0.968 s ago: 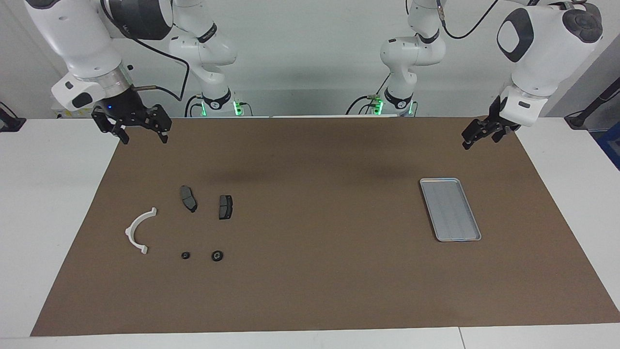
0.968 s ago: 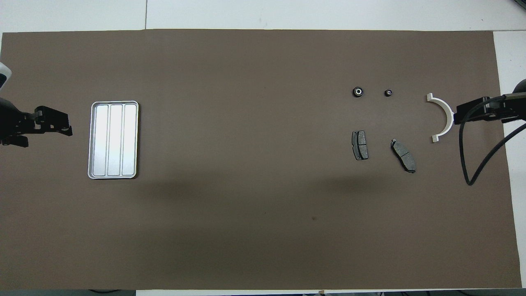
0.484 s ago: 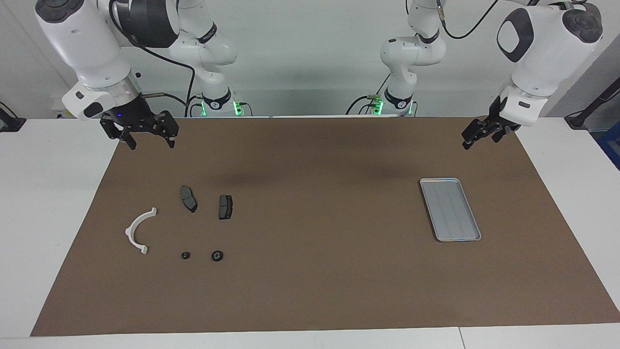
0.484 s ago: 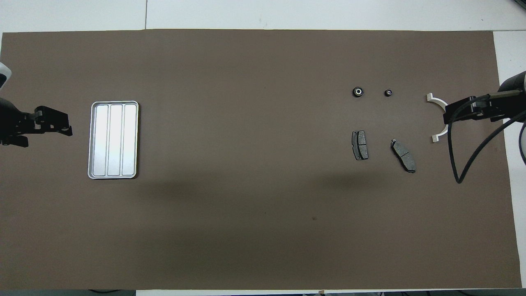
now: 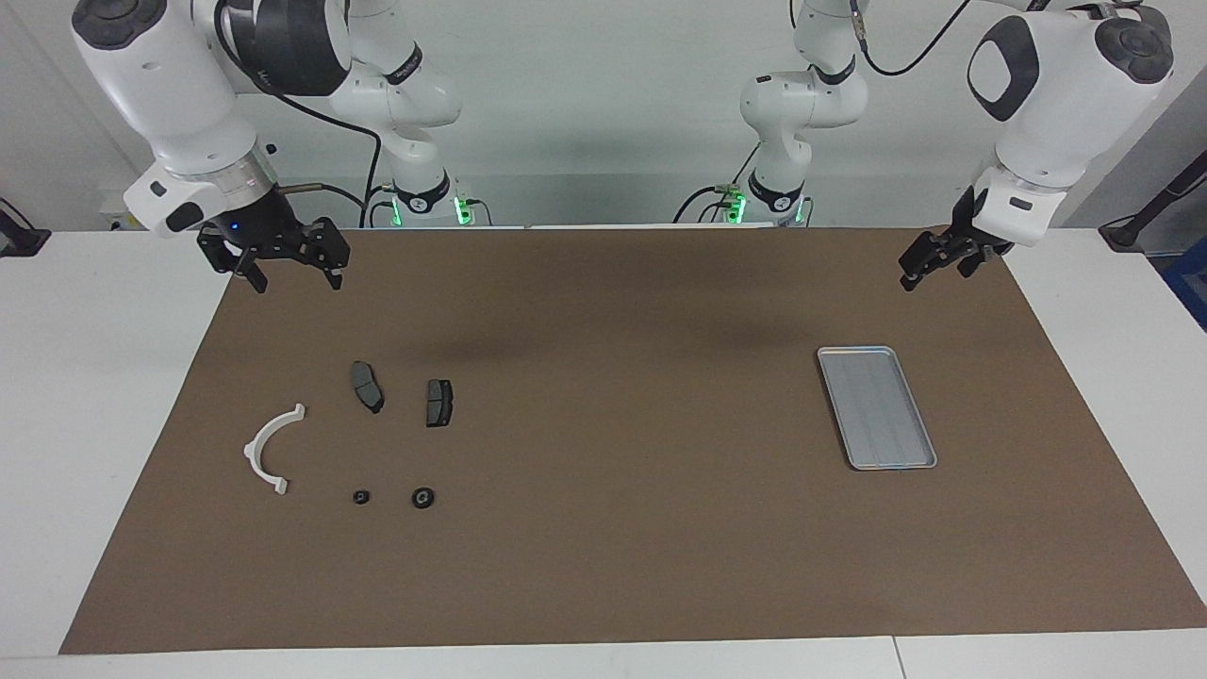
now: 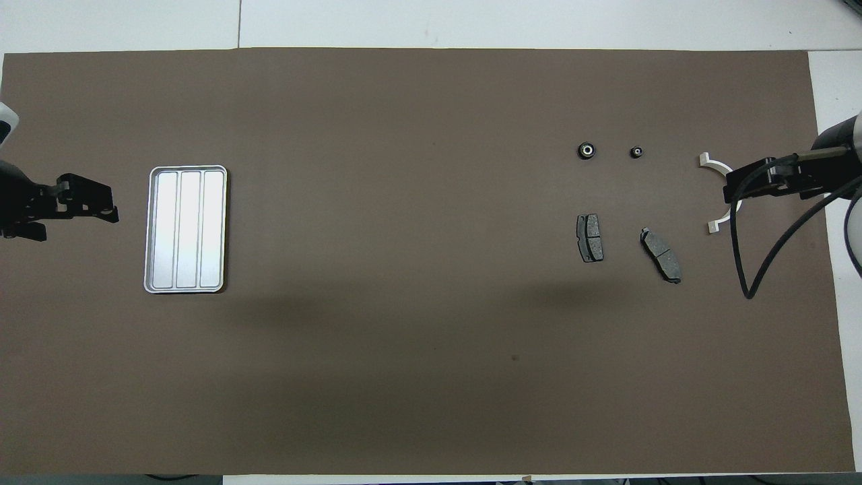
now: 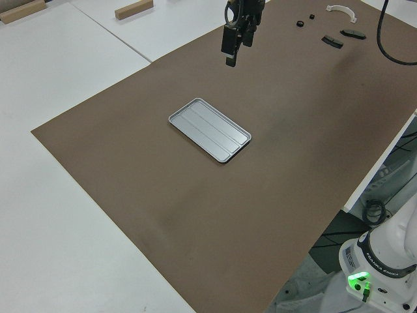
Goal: Pick bearing gear from pile to tray
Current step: 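Move the right gripper toward the small black round parts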
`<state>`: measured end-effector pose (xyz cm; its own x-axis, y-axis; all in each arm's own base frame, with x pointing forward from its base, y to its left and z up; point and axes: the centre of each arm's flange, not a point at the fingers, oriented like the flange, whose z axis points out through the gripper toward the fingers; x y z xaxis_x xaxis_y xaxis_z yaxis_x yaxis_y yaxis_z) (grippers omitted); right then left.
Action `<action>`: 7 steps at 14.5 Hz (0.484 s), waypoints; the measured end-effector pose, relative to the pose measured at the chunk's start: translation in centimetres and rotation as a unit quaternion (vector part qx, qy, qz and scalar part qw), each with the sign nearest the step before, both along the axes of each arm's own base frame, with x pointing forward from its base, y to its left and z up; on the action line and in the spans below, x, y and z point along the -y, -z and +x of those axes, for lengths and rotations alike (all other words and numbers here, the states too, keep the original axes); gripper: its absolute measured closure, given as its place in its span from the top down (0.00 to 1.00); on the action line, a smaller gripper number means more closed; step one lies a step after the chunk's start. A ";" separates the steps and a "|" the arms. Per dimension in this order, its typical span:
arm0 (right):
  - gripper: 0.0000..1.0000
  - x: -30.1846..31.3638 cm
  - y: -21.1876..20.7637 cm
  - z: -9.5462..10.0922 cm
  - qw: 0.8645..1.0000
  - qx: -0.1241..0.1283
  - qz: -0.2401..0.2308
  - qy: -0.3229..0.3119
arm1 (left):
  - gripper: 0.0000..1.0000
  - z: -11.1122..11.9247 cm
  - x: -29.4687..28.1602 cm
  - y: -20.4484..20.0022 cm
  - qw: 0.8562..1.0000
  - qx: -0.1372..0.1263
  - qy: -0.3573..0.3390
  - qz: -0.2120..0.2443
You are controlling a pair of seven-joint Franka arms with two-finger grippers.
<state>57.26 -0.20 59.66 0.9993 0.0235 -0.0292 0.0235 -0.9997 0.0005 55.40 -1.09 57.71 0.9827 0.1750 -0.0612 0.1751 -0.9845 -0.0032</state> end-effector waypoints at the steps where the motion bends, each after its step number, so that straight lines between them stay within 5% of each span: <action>1: 1.00 -0.1 0.1 0.2 1.000 0.001 0.000 -0.001 | 1.00 0.0 0.0 0.0 1.000 0.000 0.000 0.000; 7: 1.00 -2.4 -0.8 0.8 1.000 0.012 0.000 -0.021 | 1.00 0.0 0.0 0.0 1.000 0.000 0.000 0.000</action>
<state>58.05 2.20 60.45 0.9979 0.0650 -0.0044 0.0650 -0.9979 0.0009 55.40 -1.09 57.71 0.9827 0.1749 -0.0612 0.1751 -0.9845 -0.0032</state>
